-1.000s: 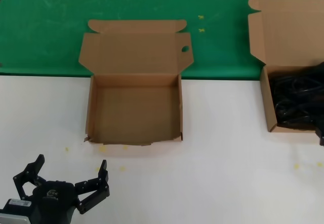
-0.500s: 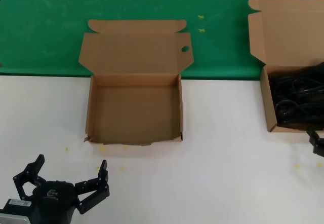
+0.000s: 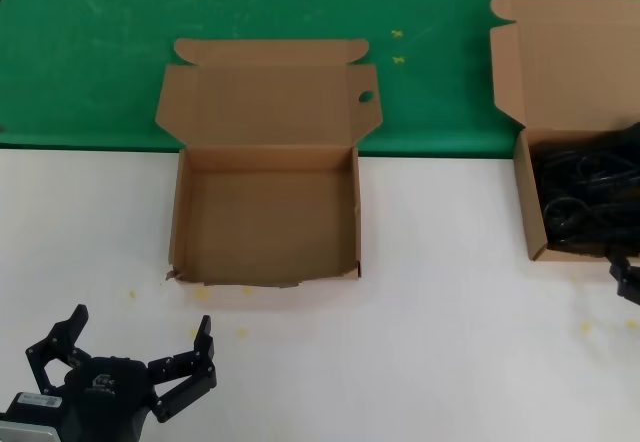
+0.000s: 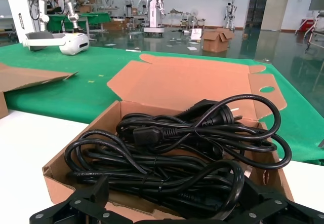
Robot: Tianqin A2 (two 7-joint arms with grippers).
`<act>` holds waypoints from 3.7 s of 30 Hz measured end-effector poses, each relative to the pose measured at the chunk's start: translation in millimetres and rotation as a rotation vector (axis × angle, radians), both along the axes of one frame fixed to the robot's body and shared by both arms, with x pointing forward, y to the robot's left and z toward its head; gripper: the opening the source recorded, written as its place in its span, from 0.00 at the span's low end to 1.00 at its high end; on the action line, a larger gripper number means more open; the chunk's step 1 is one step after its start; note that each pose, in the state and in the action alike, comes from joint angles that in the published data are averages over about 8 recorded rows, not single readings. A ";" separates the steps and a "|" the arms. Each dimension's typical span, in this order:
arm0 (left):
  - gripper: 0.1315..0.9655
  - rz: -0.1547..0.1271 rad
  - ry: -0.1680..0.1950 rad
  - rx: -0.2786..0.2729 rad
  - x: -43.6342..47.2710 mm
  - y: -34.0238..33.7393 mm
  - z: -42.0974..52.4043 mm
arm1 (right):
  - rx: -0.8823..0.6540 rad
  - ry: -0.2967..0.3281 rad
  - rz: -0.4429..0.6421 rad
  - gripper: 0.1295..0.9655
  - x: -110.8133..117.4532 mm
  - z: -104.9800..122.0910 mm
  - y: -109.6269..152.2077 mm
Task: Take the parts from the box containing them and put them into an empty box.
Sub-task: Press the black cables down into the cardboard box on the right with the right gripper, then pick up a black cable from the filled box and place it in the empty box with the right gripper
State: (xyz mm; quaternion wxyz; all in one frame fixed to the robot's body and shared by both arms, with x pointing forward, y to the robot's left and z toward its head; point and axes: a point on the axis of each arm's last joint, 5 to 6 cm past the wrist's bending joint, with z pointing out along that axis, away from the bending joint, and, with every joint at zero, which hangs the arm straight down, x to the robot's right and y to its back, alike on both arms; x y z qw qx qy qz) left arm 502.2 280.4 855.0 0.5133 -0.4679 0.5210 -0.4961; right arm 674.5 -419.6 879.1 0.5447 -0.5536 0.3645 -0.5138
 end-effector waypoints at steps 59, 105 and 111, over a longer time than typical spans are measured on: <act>1.00 0.000 0.000 0.000 0.0 0.0 0.0 | -0.061 -0.185 0.031 0.04 -13.5 76.5 13.4; 1.00 0.000 0.000 0.000 0.0 0.0 0.0 | -0.199 -0.277 0.383 0.04 33.0 133.5 221.0; 1.00 0.000 0.000 0.000 0.0 0.0 0.0 | -0.204 -0.260 0.408 0.04 46.3 127.3 238.1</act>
